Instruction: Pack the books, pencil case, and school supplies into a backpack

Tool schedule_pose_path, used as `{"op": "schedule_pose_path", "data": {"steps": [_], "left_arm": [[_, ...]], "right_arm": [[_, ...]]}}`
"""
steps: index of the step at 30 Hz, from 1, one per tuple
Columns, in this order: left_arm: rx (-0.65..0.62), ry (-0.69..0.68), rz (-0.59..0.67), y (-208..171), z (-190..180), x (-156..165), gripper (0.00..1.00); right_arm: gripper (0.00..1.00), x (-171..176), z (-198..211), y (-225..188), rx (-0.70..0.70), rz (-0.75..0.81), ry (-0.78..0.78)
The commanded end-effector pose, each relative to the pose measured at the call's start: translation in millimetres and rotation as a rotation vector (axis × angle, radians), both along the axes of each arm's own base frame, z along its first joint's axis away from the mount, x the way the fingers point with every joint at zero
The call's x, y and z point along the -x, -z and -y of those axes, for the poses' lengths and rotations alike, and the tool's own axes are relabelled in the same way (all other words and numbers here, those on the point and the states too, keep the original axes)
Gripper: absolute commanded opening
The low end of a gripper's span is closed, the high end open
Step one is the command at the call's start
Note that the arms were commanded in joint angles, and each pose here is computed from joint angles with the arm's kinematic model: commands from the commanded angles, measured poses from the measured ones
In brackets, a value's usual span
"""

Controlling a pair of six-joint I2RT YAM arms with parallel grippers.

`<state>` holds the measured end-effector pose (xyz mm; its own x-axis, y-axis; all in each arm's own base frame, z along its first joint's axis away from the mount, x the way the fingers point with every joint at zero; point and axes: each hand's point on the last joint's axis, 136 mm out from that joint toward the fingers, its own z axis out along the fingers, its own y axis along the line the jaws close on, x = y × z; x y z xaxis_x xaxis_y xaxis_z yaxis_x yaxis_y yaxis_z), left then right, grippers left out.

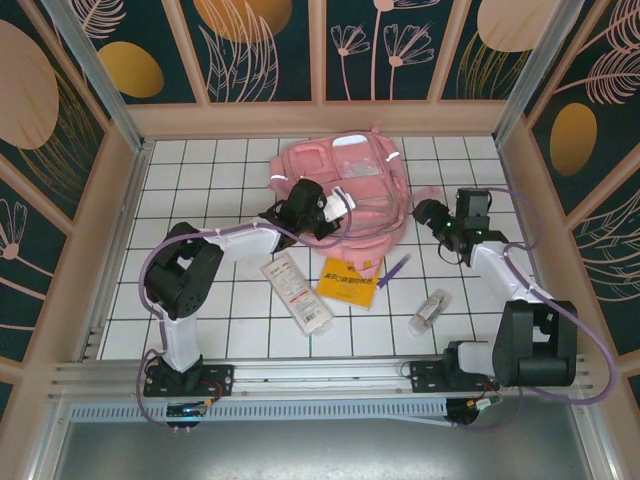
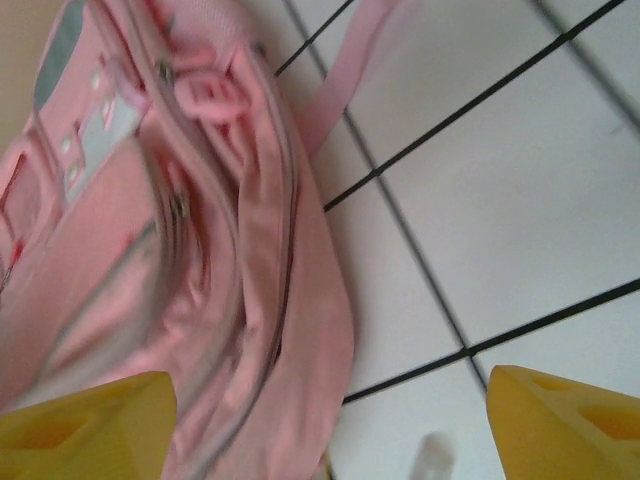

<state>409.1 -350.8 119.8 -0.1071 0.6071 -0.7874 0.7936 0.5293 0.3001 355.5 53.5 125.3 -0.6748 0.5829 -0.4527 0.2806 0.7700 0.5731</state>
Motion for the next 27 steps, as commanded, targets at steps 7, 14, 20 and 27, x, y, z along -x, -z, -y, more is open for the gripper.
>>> {"op": "schedule_pose_path", "data": {"steps": [7, 14, 20, 27], "left_arm": [[0.412, -0.431, 0.033, -112, -57, -61, 0.00], [0.636, -0.607, -0.049, -134, -111, -60, 0.00], [0.688, -0.543, -0.098, -156, -130, -50, 0.00], [0.626, -0.477, -0.174, -145, -154, -45, 0.00]], "right_arm": [[0.67, 68, -82, 28, 0.033, -0.187, -0.414], [0.49, 78, -119, 60, -0.013, -0.245, -0.628], [0.45, 56, -127, 88, 0.018, -0.287, -0.644], [0.27, 41, -146, 102, 0.012, -0.310, -0.668]]}}
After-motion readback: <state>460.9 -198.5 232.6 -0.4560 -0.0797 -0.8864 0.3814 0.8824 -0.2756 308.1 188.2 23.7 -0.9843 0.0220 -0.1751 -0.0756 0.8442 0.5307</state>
